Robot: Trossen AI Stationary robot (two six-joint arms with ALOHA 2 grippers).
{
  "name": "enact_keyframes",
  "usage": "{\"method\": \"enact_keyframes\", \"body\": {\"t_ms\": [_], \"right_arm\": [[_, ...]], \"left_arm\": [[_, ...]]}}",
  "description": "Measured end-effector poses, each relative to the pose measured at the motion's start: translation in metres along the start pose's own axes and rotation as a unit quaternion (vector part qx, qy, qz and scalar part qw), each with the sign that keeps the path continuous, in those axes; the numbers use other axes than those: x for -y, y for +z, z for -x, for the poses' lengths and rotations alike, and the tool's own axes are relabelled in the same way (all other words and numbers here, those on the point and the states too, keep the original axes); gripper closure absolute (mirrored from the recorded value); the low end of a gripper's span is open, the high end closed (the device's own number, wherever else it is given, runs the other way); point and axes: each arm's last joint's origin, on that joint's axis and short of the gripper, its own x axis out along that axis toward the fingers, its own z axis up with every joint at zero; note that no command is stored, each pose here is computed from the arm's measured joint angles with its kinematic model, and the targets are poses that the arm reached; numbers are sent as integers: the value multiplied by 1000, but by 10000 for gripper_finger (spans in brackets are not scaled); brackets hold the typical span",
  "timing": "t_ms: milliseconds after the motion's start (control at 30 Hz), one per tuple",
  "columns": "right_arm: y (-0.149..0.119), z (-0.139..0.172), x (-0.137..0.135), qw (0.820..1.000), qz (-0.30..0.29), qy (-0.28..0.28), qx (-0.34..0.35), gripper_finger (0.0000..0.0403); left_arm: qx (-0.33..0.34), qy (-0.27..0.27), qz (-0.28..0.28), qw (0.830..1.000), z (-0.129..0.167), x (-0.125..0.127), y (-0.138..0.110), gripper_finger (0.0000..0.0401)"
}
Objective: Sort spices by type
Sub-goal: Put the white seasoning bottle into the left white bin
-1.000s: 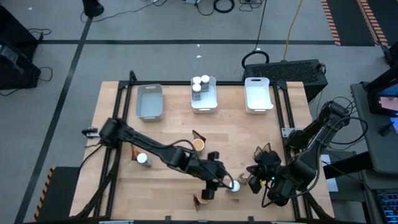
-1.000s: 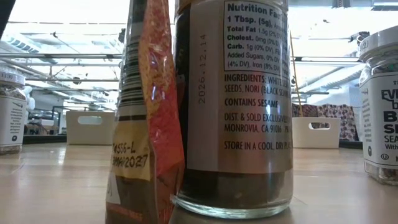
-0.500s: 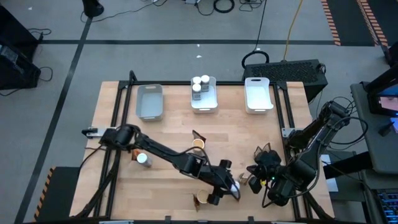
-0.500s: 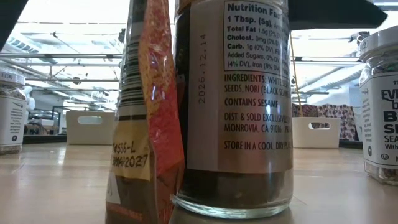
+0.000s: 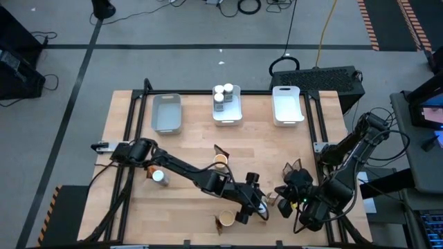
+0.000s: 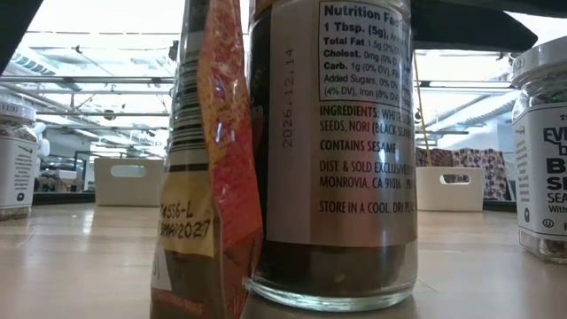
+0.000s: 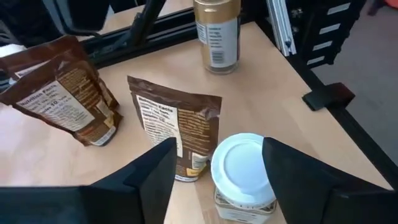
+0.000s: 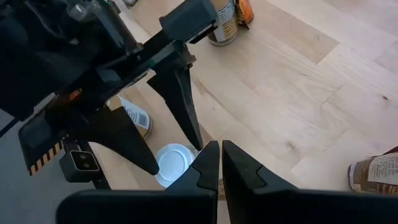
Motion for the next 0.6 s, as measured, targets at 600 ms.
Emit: {"method": "enact_keyframes", "body": {"t_ms": [600], "right_arm": [[0,0,3,1000,10,-13,1,403]], "left_arm": [[-4,-43,-6,999,-4,-3,-4,33]]}}
